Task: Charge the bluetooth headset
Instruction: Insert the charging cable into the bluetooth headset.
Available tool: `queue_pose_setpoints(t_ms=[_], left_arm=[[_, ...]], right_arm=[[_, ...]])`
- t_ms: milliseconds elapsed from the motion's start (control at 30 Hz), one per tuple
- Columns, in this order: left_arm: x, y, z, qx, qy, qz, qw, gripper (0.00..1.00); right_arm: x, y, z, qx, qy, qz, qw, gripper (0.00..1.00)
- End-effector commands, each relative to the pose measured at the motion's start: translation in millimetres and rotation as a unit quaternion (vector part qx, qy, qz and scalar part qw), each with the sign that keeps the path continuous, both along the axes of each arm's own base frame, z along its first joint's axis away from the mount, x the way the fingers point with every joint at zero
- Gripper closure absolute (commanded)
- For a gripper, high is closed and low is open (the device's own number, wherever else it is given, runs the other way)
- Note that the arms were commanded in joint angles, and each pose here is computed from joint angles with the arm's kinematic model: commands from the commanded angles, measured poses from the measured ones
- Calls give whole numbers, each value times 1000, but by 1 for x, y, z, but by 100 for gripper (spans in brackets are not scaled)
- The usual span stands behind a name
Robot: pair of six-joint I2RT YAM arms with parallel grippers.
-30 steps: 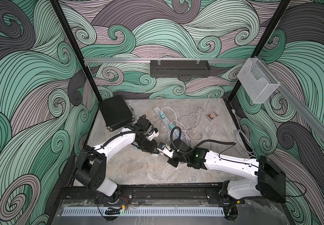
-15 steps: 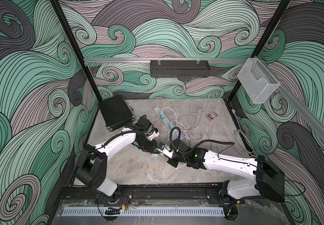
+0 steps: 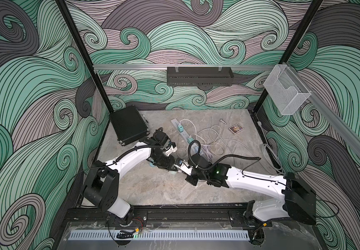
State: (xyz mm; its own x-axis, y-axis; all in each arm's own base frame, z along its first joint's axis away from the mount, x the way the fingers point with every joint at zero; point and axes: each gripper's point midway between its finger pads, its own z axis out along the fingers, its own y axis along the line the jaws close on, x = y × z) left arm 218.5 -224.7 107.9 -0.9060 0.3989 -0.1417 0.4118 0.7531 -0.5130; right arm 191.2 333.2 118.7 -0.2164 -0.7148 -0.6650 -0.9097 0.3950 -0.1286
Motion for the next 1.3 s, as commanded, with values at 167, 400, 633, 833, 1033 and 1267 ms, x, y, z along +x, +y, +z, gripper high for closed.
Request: queue_pose_setpoints(t_ms=[167,400,633,833,1033,1267], left_arm=[[-2,-12,14,-18,-9,-24,1000,87],[-4,-19,23,-44,-6,-22,999,87],[-2,-12,11,-15,-3,-18,1000,87],[4,-10,8,-2,-7,-9,1000,87],[4,-10,12,-3,-9,-8,1000,87],[2,-11,12,-6,-6,-10,1000,87]], right_arm=[[3,29,28,58,5,-3,998,100],[2,28,18,48,14,-10,999,100],[2,16,35,69,10,-20,997,96],[-9,4,32,66,27,-12,997,67],[-19,-12,11,36,45,-2,998,63],[-15,-10,7,27,41,-6,999,62]])
